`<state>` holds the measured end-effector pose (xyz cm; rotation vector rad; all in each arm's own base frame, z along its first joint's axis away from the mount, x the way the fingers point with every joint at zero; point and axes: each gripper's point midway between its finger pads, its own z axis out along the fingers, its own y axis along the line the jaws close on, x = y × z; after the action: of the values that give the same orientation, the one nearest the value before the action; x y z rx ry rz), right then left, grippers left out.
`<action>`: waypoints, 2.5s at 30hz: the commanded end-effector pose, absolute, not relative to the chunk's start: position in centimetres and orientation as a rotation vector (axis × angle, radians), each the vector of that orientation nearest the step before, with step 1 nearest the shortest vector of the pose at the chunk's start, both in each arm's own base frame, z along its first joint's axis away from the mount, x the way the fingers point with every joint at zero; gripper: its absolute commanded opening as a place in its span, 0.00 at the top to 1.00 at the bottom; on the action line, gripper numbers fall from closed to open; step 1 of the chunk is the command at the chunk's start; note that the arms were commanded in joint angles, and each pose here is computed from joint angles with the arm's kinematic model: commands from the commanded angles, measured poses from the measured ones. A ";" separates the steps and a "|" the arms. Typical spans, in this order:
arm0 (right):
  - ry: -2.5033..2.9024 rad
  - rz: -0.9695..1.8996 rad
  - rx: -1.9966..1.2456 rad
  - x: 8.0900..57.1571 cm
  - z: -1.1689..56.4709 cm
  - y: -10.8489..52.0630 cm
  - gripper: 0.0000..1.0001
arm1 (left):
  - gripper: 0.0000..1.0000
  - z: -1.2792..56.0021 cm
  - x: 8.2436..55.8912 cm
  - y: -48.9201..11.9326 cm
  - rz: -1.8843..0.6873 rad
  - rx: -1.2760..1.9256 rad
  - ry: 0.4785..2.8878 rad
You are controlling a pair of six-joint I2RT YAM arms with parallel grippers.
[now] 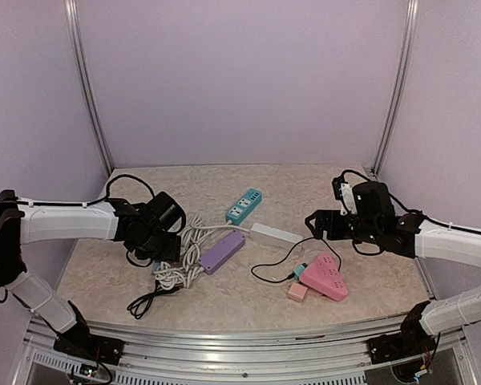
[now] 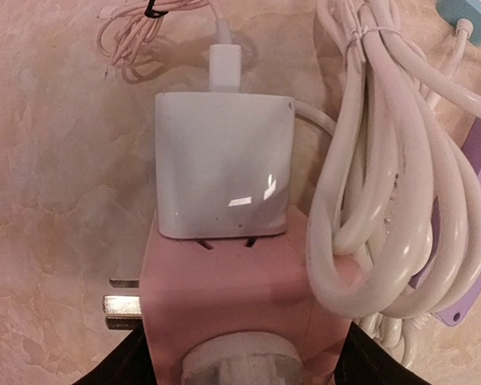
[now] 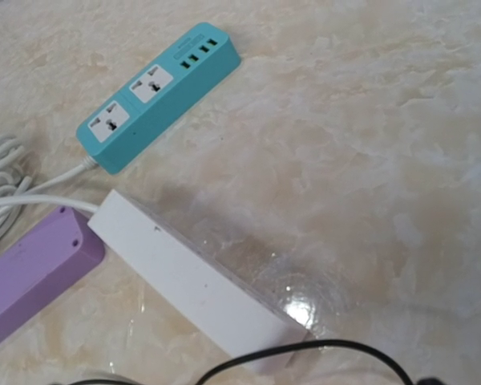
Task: Pull the plug off the socket
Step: Remove the plug from the socket.
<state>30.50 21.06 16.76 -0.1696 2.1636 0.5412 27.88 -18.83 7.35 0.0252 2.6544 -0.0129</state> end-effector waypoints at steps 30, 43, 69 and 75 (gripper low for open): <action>2.030 0.694 -0.178 28.9 21.3 21.7 0.06 | 0.76 25.5 33.7 -26.3 -0.637 0.457 2.200; 1.997 0.866 -0.325 27.6 22.5 27.5 0.06 | 0.80 27.6 32.7 -31.6 -0.891 0.807 2.012; 2.034 1.160 -0.573 25.9 23.5 35.3 0.18 | 0.85 23.6 27.2 -33.3 -0.269 1.172 1.662; 2.036 1.243 -0.594 25.4 22.0 37.8 0.23 | 0.85 24.6 27.4 -32.8 -0.245 1.122 1.646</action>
<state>25.87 35.94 21.80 -0.5692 2.0652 1.1635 26.22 -31.78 17.45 1.2864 1.8440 -0.2160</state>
